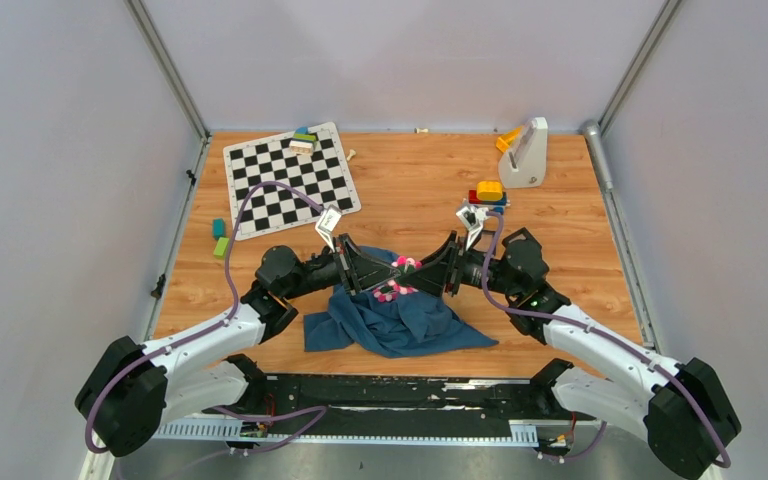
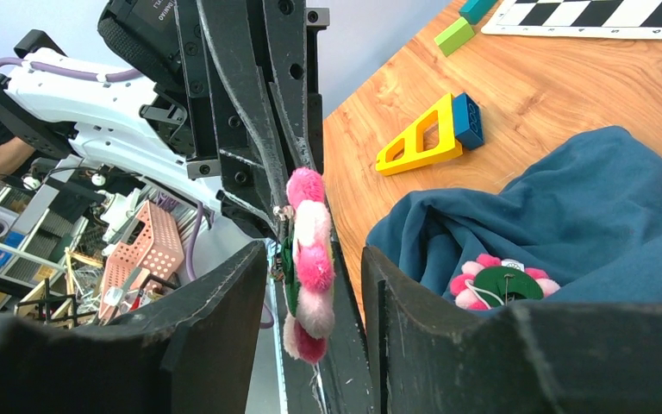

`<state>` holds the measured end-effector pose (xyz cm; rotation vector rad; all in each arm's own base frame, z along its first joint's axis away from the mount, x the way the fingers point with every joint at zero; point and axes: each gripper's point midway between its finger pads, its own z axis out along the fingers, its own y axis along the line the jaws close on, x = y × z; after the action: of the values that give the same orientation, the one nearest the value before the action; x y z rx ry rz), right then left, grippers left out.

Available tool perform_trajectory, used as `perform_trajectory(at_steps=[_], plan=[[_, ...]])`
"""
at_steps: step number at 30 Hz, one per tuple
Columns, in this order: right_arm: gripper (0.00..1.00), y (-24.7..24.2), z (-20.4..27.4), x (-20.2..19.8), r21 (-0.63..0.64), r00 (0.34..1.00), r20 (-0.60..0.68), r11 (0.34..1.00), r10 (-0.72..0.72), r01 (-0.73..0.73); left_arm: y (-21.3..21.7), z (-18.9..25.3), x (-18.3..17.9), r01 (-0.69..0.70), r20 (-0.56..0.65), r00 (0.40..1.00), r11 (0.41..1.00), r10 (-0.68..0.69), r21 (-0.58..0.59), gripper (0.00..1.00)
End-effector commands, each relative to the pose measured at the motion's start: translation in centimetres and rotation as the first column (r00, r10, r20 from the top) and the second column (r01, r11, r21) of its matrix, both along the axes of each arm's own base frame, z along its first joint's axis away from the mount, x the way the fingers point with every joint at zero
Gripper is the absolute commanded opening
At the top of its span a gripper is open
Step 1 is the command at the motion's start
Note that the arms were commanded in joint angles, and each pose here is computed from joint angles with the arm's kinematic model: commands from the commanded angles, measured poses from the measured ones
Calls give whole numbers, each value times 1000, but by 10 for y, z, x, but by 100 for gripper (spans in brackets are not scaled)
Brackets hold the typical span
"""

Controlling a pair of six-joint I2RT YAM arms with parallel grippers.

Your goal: Remove the brooch from the garment

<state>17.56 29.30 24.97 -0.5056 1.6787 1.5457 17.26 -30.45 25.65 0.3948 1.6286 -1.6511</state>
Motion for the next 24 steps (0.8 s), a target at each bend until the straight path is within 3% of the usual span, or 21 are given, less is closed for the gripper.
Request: perform_trajectory(at_steps=[1,13,24], plan=[[45,2,17,3,44,999,31,999,-10,9,-2,15,0,0,52,999,1000,1,-27,0],[43,2,21,9,94,999,-18,995,-41,42,-1,13,1,-4,58,998,1000,5,-21,0],[30,-1,16,12,76,996,-39,994,-75,77,3,15,1,-24,73,997,999,26,-23,0]])
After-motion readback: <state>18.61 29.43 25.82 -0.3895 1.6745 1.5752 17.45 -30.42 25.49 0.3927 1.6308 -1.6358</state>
